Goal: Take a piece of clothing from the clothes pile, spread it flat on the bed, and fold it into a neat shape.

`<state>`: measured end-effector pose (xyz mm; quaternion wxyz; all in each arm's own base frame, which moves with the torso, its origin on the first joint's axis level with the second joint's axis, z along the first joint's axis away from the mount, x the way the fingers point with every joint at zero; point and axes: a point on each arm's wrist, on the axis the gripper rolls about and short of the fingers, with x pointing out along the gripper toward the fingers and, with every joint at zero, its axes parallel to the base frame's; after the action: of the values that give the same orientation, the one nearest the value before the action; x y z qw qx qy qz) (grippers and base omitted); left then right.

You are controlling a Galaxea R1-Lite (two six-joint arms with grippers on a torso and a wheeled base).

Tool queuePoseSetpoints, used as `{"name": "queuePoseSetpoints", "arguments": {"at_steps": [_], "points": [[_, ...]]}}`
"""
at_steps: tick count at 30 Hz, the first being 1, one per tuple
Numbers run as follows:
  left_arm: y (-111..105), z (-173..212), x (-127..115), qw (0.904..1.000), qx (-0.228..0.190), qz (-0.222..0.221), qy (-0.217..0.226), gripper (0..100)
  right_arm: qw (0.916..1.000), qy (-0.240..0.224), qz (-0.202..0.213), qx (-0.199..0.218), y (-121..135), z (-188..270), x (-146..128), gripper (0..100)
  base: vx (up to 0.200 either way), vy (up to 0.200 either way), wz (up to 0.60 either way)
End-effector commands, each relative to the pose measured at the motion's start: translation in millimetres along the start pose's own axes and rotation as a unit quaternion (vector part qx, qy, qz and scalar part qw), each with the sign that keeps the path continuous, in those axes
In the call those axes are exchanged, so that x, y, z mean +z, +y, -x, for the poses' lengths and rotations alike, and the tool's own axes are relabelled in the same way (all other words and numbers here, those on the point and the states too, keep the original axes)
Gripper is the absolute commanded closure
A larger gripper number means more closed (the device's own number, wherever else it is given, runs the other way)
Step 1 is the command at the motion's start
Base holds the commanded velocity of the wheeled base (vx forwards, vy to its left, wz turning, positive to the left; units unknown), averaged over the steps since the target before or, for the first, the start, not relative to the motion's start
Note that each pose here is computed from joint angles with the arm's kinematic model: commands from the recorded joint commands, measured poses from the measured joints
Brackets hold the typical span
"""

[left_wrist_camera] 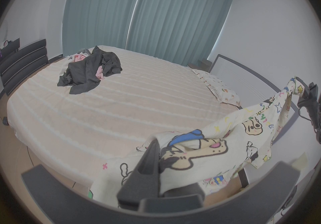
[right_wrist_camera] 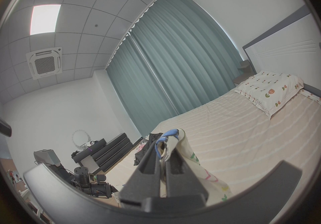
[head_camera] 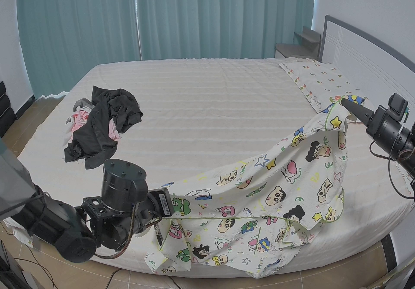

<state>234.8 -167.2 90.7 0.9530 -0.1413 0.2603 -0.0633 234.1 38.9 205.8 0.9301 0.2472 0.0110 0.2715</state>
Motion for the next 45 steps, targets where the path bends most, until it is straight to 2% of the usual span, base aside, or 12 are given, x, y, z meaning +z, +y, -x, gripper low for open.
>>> {"name": "queuePoseSetpoints", "arguments": {"at_steps": [1,10,15,20,25,31,32,33,34,38,42,45], "points": [[1.4,-27.8,-1.6,0.9998,0.021,0.002,0.007,100,0.9996,0.017,-0.011,-0.021,-20.3,-15.5,-10.9,100,0.2,0.0,0.0],[6.4,-74.7,-9.5,0.9985,0.051,0.004,0.019,100,0.9983,0.042,-0.021,-0.035,-41.6,-39.6,-26.0,100,0.156,0.0,0.0],[10.3,-117.2,-16.3,0.9972,0.071,0.008,0.024,100,0.9956,0.066,-0.035,-0.055,-73.8,-66.8,-51.3,100,0.0,0.0,0.0],[16.2,-148.1,-19.9,0.996,0.084,0.015,0.024,100,0.9951,0.061,-0.034,-0.07,-95.5,-89.5,-72.2,100,0.0,0.0,0.0],[21.3,-168.6,-26.8,0.9944,0.099,0.014,0.035,100,0.9934,0.06,-0.036,-0.091,-114.9,-109.9,-88.4,100,0.0,0.0,0.0],[26.1,-190.5,-38.3,0.9931,0.109,0.016,0.042,100,0.9908,0.073,-0.044,-0.105,-133.3,-126.5,-112.9,100,0.0,0.0,0.0],[28.5,-192.9,-39.9,0.9927,0.111,0.017,0.044,100,0.9892,0.086,-0.052,-0.107,-138.4,-129.1,-122.2,100,0.0,0.0,0.0],[28.6,-196.5,-41.9,0.9927,0.111,0.018,0.044,100,0.9886,0.089,-0.054,-0.109,-142.5,-132.1,-126.7,0,0.0,0.0,0.0],[28.2,-200.6,-41.5,0.9929,0.11,0.02,0.04,0,0.9883,0.089,-0.054,-0.111,-147.5,-136.1,-131.4,0,0.0,0.0,0.0],[30.8,-211.5,-33.3,0.9922,0.114,0.045,0.02,0,0.9862,0.092,-0.058,-0.125,-164.0,-146.9,-149.2,0,0.0,0.0,0.0],[47.2,-215.6,-21.6,0.9881,0.137,0.069,-0.003,0,0.9791,0.066,-0.05,-0.186,-184.7,-160.6,-173.0,0,0.0,0.0,0.0],[60.6,-218.8,-9.2,0.9833,0.155,0.089,-0.034,0,0.973,0.026,-0.042,-0.225,-189.0,-170.6,-172.5,0,0.0,0.0,0.0]]}}
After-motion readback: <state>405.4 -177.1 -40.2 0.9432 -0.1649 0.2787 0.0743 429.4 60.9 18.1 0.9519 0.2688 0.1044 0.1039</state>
